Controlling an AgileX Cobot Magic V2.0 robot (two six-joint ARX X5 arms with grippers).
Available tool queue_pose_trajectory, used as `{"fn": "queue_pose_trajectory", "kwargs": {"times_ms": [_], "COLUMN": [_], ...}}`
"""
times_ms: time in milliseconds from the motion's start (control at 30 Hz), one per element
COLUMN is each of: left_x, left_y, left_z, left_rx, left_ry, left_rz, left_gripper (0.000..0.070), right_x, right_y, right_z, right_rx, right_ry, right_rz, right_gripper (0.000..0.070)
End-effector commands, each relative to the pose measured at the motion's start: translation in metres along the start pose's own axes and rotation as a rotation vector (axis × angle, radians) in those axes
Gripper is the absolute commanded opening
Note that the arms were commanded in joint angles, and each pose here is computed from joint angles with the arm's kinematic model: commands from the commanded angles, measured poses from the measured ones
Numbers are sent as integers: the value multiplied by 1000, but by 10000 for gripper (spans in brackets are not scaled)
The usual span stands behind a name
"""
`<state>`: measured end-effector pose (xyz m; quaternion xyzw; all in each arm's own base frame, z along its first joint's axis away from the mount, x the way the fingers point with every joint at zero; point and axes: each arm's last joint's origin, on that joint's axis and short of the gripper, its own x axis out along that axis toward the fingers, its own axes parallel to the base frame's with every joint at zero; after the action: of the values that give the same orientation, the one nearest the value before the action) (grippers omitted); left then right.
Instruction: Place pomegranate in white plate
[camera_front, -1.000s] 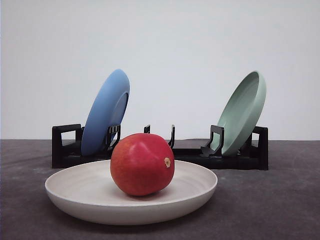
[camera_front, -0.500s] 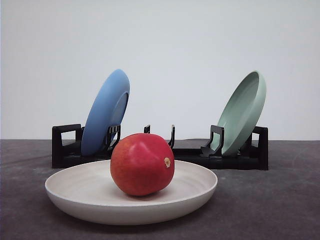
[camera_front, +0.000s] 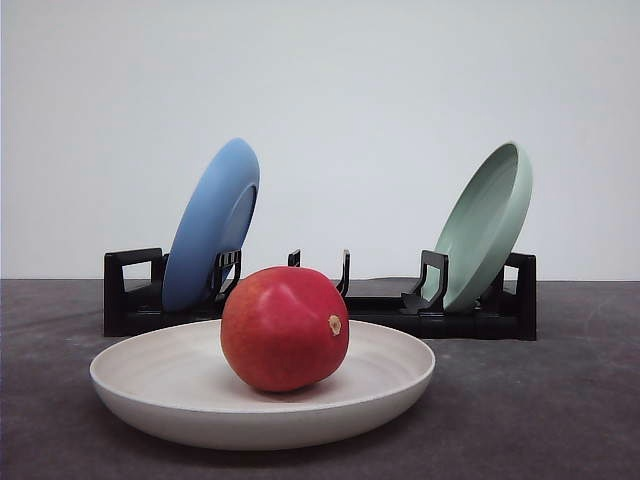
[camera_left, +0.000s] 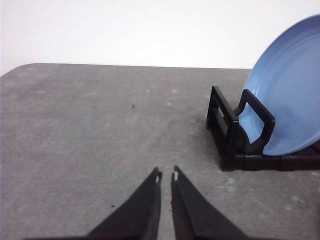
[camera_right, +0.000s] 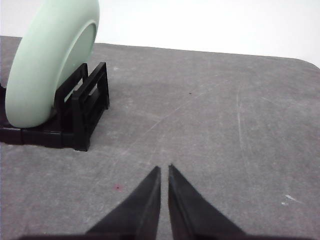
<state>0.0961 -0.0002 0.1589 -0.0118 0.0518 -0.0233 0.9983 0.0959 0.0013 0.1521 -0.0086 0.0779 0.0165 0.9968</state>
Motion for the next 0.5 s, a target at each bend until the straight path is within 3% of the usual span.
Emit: {"fn": "queue_pose_trajectory", "kwargs": {"times_ms": [0,467], "left_x": [1,1], "left_y": [0,0], "left_z": [-2,-2], "left_rx": [-4,-4], "left_ry": [-5,-5], "left_rz": [5,5], "left_gripper": [17,17], "right_x": [0,0], "right_y": [0,0], "right_z": [0,0], "right_rx": [12,12], "right_ry": [-6,-6], "right_rz": [-1,-1], "right_gripper": [23,23]}}
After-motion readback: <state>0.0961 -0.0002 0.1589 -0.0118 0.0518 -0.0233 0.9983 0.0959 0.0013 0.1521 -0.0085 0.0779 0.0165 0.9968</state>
